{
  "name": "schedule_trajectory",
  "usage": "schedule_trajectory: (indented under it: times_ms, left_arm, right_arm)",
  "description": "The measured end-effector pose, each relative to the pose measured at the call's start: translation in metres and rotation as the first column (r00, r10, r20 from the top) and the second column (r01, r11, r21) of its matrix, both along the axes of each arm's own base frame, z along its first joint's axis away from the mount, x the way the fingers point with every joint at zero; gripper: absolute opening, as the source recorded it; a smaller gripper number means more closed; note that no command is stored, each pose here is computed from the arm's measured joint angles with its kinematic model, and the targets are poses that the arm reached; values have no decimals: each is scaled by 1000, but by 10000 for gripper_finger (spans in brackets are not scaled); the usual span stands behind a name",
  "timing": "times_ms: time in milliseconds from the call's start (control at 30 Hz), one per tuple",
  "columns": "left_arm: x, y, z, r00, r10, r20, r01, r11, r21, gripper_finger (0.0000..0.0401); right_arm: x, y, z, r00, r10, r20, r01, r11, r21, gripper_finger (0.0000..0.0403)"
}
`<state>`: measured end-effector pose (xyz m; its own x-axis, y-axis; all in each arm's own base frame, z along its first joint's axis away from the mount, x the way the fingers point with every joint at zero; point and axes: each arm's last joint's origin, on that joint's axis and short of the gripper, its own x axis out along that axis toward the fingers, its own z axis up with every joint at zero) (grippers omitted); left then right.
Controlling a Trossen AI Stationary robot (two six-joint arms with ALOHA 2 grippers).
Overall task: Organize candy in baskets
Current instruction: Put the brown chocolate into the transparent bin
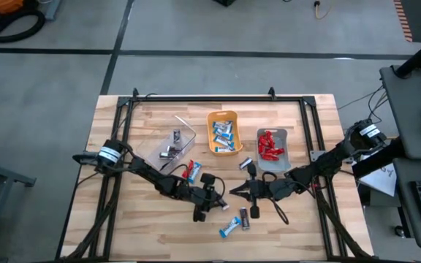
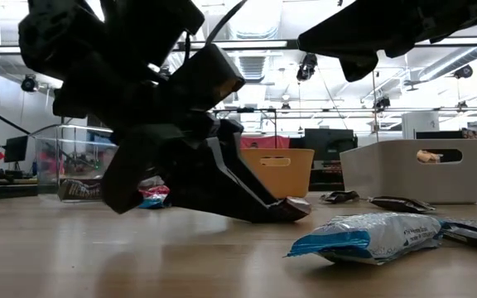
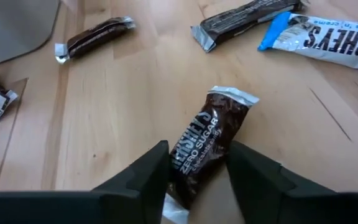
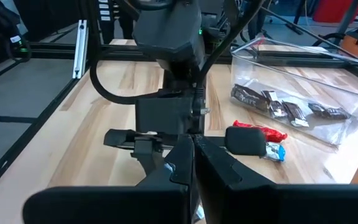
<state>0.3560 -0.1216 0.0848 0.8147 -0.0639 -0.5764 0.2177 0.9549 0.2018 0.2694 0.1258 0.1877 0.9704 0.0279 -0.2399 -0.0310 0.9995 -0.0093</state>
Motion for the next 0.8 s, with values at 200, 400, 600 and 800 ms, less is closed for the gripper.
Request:
schedule_trajectory:
  times_ms: [200,400,600,800]
  left_arm:
    - [0,0,0,1000,-4,-3,4,1000,9,73]
    - [-1,1,5,1000,5,5,-5,1000,10,28]
    - [-8,4,29,1000,-7,-18,7,1000,24,23]
    - [-21,10,83,999,26,37,-26,1000,-8,22]
  right_arm:
    - [0,0,0,1000,0,0,0,1000,0,9]
    - [0,0,0,1000,0,0,0,1000,0,9]
    - [0,0,0,1000,0,0,0,1000,0,9]
    - [0,0,0,1000,-2,0,2,1000,7,9]
